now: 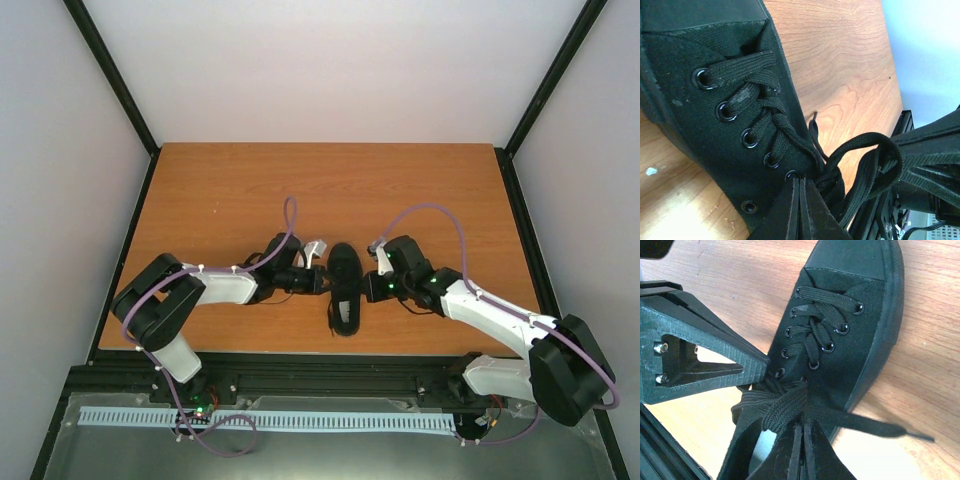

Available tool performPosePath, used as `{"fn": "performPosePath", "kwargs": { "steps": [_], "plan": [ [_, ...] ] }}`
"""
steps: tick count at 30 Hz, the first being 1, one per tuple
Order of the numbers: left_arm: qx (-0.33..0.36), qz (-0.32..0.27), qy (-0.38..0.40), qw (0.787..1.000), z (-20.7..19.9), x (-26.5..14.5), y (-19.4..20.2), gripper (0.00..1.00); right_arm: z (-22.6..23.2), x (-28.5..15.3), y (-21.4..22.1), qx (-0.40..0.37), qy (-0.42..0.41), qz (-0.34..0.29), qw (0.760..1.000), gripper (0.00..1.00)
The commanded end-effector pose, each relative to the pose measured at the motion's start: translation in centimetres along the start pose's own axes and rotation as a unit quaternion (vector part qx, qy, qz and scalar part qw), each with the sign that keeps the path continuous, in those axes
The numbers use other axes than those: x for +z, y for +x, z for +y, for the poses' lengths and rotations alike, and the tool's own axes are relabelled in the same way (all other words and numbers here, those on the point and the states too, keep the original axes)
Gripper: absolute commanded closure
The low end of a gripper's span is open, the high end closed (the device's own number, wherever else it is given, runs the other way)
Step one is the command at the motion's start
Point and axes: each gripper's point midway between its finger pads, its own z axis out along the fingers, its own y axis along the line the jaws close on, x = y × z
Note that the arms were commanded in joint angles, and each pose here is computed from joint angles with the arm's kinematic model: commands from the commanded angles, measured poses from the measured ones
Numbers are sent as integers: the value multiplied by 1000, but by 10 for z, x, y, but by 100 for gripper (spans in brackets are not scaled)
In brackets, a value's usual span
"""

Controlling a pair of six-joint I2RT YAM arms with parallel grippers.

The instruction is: Tie the shoes

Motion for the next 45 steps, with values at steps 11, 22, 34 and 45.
{"fn": "performPosePath", "kwargs": {
  "steps": [11,22,34,45],
  "plan": [
    [-24,-63,-16,998,7,-15,-22,99,-19,6,9,30,-5,19,999,97],
    [-19,-76,6,997,-11,-24,-28,82,-18,13,20,26,-20,37,999,97],
    [-10,-63,22,998,-22,-25,-29,62,-18,16,21,24,-24,41,999,97],
    [41,1,38,998,-43,-13,-10,54,-17,17,19,24,-25,40,999,97]
  ]
}}
